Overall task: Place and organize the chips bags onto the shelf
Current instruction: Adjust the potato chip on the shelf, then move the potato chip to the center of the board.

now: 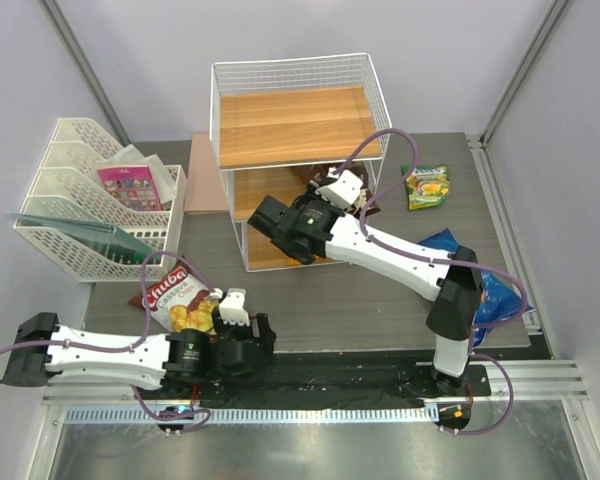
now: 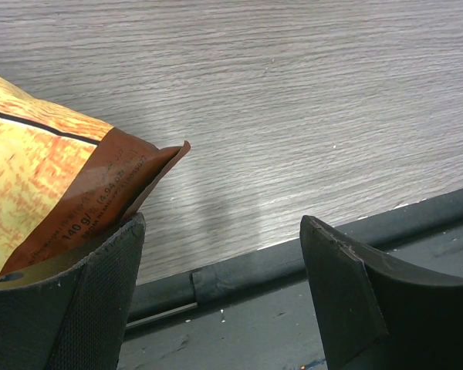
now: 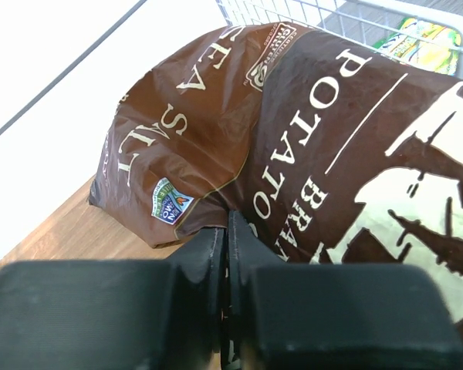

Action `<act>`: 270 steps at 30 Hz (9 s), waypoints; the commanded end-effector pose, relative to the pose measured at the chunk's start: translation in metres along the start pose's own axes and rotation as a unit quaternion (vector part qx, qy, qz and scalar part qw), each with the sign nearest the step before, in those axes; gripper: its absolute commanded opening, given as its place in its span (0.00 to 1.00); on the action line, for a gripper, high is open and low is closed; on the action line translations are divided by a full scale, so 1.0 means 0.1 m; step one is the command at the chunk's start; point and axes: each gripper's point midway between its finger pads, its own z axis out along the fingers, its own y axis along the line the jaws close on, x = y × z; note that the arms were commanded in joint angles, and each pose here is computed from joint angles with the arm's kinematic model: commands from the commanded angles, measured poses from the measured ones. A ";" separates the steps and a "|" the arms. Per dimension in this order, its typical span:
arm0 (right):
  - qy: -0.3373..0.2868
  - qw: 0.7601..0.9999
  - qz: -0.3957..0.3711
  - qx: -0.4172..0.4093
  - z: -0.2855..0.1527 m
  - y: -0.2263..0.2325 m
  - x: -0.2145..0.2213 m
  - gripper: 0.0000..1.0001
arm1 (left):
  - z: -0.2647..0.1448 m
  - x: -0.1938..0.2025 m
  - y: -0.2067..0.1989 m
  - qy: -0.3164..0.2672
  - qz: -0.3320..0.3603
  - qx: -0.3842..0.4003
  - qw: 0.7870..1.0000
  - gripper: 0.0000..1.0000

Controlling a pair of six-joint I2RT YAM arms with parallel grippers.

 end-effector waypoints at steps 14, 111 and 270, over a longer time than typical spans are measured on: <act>0.019 0.996 0.056 -0.062 -0.03 0.25 -0.17 0.64 | -0.01 -0.12 0.00 -0.020 0.008 -0.014 1.000 0.82; 0.357 0.897 -0.243 0.098 -0.07 -3.02 0.43 0.92 | 0.57 -0.04 -1.82 0.060 0.021 0.241 0.968 0.90; 0.517 0.811 -0.254 -0.101 -1.34 -2.75 0.64 0.24 | 0.89 0.10 -2.35 0.098 -0.169 0.300 0.934 0.97</act>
